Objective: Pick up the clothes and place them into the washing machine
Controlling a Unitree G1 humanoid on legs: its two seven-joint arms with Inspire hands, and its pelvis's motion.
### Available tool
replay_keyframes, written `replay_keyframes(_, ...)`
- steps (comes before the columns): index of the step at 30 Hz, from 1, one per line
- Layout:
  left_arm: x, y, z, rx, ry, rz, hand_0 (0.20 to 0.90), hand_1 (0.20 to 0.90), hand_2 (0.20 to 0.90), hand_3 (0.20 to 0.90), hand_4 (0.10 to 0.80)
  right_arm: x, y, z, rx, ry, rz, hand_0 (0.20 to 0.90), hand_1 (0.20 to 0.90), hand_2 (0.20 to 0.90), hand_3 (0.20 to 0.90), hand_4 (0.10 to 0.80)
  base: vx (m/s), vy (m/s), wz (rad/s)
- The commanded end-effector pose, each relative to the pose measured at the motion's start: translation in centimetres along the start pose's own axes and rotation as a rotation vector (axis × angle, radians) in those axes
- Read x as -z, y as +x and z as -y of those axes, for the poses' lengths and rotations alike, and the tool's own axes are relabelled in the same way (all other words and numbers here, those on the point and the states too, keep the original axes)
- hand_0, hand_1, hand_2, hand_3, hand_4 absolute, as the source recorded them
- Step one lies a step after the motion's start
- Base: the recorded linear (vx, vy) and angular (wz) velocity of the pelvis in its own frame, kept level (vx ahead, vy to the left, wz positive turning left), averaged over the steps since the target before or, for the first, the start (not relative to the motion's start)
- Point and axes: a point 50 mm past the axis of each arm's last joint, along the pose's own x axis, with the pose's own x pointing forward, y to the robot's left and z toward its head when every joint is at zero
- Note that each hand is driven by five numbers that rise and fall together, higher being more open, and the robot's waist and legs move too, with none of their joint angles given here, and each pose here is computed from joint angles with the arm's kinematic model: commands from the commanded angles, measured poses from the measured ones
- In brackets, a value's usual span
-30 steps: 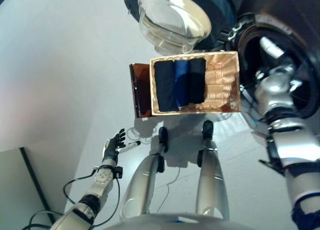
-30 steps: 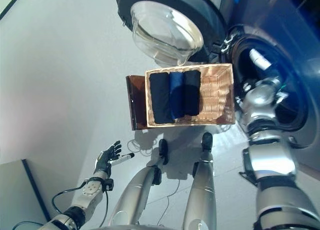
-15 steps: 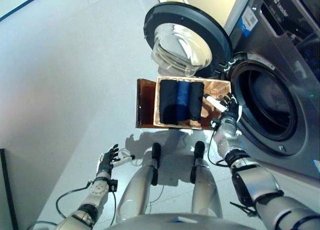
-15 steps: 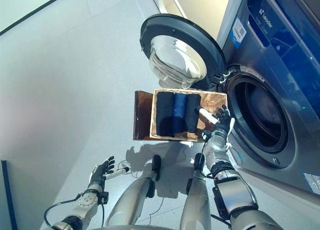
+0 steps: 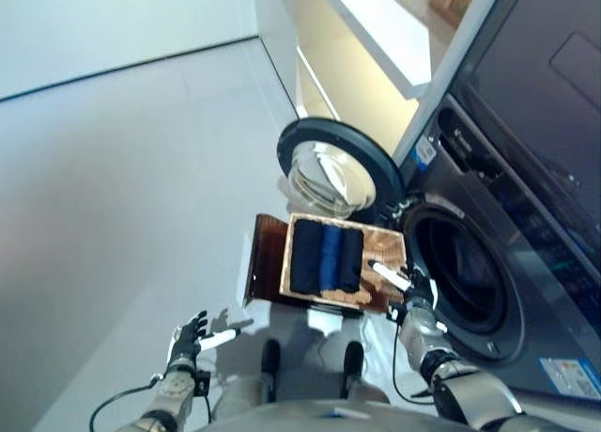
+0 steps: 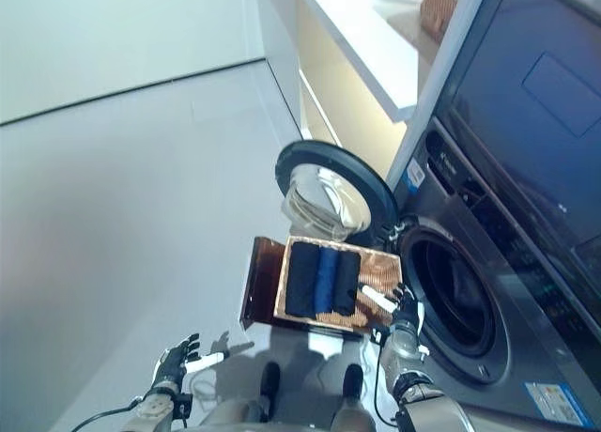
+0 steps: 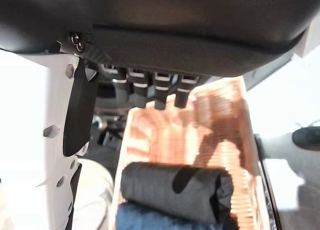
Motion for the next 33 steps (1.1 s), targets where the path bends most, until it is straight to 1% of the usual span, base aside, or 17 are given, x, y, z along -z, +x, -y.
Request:
replay_keyframes(1,-0.7,0.5,-1.8,-0.078,0.012,0.008,0.9,0.9,0.9,0.9,0.8,-2.8,0.8,0.3,-0.003,-0.04,0.094,0.9,0.9,0.9,0.9,0.8,0.103,-0.026,0.24)
replay_keyframes(5,0.4,0.3,-2.6,-0.094,0.025,-0.04,0.9,0.9,0.9,0.9,0.8,-2.6,1.0,0.6,0.018,-0.077,0.061,0.9,0.9,0.9,0.9,0.8,0.09,0.003,0.21)
replay_keyframes(7,0.4,0.3,-2.7,-0.097,0.021,-0.04,0.9,0.9,0.9,0.9,0.8,-2.4,1.0,0.8,0.02,-0.087,0.051,0.9,0.9,0.9,0.9,0.8,-0.005,-0.012,0.08)
replay_keyframes(11,-3.7,1.5,-2.1,-0.088,0.01,0.092,0.9,0.9,0.9,0.9,0.8,-7.4,1.7,-0.2,0.038,-0.051,0.18,0.9,0.9,0.9,0.9,0.8,-0.247,-0.008,0.18)
replay_keyframes(16,-5.9,1.8,-1.6,-0.073,-0.01,0.175,0.9,0.9,0.9,0.9,0.8,-12.9,2.0,-0.7,0.075,0.006,0.292,0.9,0.9,0.9,0.9,0.8,-0.078,0.055,0.11)
replay_keyframes(22,-9.3,1.9,-1.3,-0.058,-0.049,0.31,0.9,0.9,0.9,0.9,0.8,-18.2,1.9,0.5,0.18,0.065,0.384,0.9,0.9,0.9,0.9,0.8,-0.056,0.054,-0.02)
replay_keyframes(25,-10.2,1.9,-1.2,-0.056,-0.068,0.344,0.9,0.9,0.9,0.9,0.8,-20.7,1.5,1.0,0.216,0.067,0.438,0.9,0.9,0.9,0.9,0.8,-0.042,0.062,0.02)
replay_keyframes(33,-10.5,1.4,0.4,-0.004,-0.072,0.385,0.9,0.9,0.9,0.9,0.8,-23.7,1.0,3.4,0.311,0.124,0.471,0.9,0.9,0.9,0.9,0.8,0.058,0.051,0.04)
